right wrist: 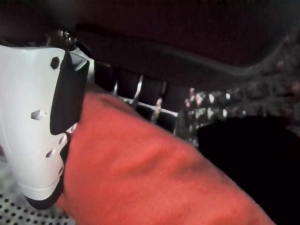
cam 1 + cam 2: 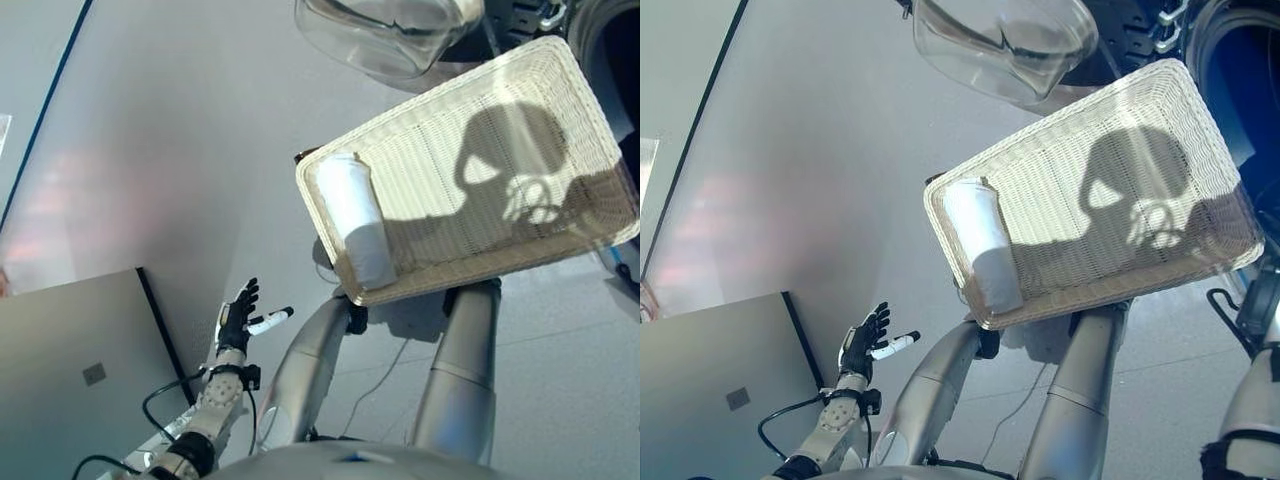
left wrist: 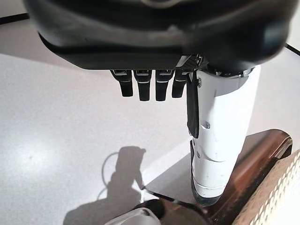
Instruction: Pick up the clothes and place them into the washing machine
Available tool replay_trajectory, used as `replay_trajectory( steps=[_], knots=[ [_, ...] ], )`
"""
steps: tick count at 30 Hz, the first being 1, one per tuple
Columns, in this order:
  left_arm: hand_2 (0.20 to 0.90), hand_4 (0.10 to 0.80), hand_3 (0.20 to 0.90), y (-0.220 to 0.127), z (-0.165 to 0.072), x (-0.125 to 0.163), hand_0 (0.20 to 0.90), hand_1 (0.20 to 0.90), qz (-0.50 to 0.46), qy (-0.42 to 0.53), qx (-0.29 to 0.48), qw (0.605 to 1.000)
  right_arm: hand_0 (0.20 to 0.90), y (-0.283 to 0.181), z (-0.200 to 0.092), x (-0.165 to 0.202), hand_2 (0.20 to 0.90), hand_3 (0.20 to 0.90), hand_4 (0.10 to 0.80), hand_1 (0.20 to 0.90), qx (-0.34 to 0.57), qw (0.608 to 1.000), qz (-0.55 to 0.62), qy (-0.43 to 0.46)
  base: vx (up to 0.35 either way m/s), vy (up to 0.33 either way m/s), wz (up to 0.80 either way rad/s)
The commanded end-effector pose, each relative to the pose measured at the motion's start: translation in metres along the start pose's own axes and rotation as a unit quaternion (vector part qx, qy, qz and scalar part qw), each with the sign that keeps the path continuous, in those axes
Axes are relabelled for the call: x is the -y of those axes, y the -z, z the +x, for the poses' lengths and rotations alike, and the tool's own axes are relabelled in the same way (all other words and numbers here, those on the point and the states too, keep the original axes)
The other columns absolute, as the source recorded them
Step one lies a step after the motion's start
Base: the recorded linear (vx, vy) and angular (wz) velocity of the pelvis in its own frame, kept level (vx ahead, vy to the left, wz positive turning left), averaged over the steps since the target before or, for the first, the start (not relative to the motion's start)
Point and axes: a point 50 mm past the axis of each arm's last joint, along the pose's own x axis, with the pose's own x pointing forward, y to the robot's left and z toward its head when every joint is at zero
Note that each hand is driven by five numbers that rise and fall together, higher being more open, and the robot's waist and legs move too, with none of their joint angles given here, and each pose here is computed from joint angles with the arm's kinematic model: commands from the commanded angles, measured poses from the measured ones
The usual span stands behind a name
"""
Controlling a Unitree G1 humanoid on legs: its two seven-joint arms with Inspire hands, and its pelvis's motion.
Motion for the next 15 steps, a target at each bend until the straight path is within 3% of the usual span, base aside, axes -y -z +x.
replay_trajectory(
  steps=[1, 2, 3, 4, 5, 7, 10, 12, 15],
  knots=[
    [0.900, 0.800, 0.900, 0.029, -0.015, -0.046, 0.900, 0.900, 0.020, -0.085, -0.053, 0.995, 0.200, -0.085, 0.028, 0.016, 0.200, 0.200, 0.300, 0.200, 0.187, 0.982, -0.007, -0.013, -0.016, -0.036, -0.05],
    [0.900, 0.800, 0.900, 0.029, -0.015, -0.046, 0.900, 0.900, 0.021, -0.086, -0.053, 0.995, 0.200, -0.087, 0.028, 0.016, 0.200, 0.200, 0.300, 0.200, 0.190, 0.982, -0.008, -0.012, -0.012, -0.018, -0.05],
    [0.900, 0.800, 0.900, 0.028, -0.015, -0.045, 0.900, 0.900, 0.021, -0.086, -0.051, 0.995, 0.433, -0.087, 0.028, 0.016, 0.433, 0.433, 0.467, 0.433, 0.192, 0.981, -0.013, -0.010, 0.000, 0.000, 0.00],
    [0.900, 0.800, 0.900, 0.028, -0.015, -0.046, 0.900, 0.900, 0.023, -0.085, -0.048, 0.995, 0.900, -0.090, 0.029, 0.015, 0.900, 0.900, 0.800, 0.900, 0.195, 0.980, -0.021, -0.009, 0.000, 0.000, 0.00],
    [0.900, 0.800, 0.900, 0.028, -0.015, -0.046, 0.900, 0.900, 0.022, -0.085, -0.048, 0.995, 0.900, -0.090, 0.029, 0.014, 0.900, 0.900, 0.800, 0.900, 0.196, 0.980, -0.021, -0.009, 0.000, 0.000, 0.00],
    [0.900, 0.800, 0.900, 0.031, -0.017, -0.053, 0.900, 0.900, 0.042, -0.089, -0.053, 0.994, 0.900, -0.088, 0.037, 0.024, 0.900, 0.900, 0.800, 0.900, 0.229, 0.955, -0.186, 0.027, 0.000, 0.000, 0.00],
    [0.900, 0.800, 0.900, 0.027, -0.017, -0.052, 0.900, 0.900, 0.057, -0.082, -0.038, 0.994, 0.900, -0.084, 0.043, 0.036, 0.900, 0.900, 0.800, 0.900, 0.325, 0.803, -0.496, 0.055, -0.005, 0.005, 0.01],
    [0.900, 0.800, 0.900, 0.021, -0.016, -0.053, 0.900, 0.900, 0.053, -0.082, -0.024, 0.995, 0.900, -0.084, 0.047, 0.041, 0.900, 0.900, 0.800, 0.900, 0.335, 0.750, -0.567, 0.054, -0.006, 0.005, -0.02],
    [0.900, 0.800, 0.900, 0.017, -0.016, -0.055, 0.900, 0.900, 0.047, -0.085, -0.014, 0.995, 0.900, -0.082, 0.047, 0.040, 0.900, 0.900, 0.800, 0.900, 0.307, 0.774, -0.552, 0.046, 0.000, 0.000, 0.00]
  ],
)
